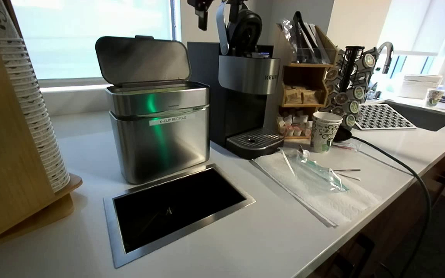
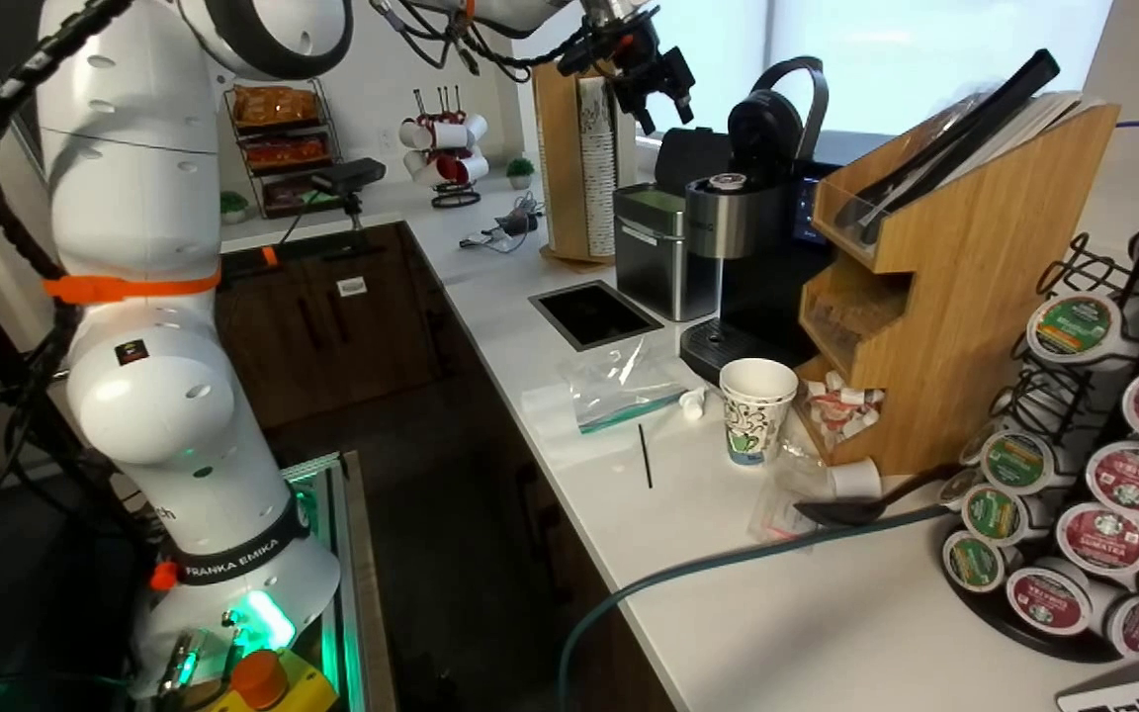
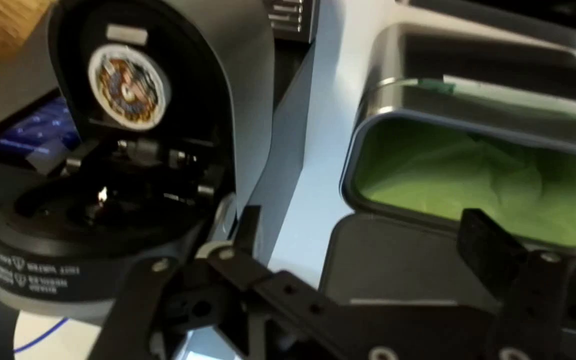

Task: Open the coffee maker, put one white container inside and then close the lid of the silver bin

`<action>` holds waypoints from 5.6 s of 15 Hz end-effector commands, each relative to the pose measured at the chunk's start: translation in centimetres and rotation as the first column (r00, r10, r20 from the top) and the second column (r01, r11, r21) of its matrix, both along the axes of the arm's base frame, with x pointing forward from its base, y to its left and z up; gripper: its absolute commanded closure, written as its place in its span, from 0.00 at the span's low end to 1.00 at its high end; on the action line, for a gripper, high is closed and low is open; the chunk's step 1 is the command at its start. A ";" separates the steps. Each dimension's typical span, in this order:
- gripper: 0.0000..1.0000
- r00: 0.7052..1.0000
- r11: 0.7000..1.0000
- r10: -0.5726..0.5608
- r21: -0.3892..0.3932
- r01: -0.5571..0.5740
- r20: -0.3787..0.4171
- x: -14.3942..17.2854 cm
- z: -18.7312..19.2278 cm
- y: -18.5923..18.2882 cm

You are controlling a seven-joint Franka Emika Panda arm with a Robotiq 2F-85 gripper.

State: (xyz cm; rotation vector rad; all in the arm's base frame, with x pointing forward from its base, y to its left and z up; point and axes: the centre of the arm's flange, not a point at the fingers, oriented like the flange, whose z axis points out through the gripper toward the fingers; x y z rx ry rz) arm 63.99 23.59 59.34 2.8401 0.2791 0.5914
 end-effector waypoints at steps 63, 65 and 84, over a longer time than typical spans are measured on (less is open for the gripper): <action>0.00 0.942 0.803 -0.335 0.521 0.288 -0.006 7.7 -8.7 5.3; 0.00 0.950 0.818 -0.298 0.537 0.207 0.088 6.3 -6.9 6.3; 0.00 0.971 0.979 -0.123 0.182 0.086 0.206 -6.8 3.2 5.0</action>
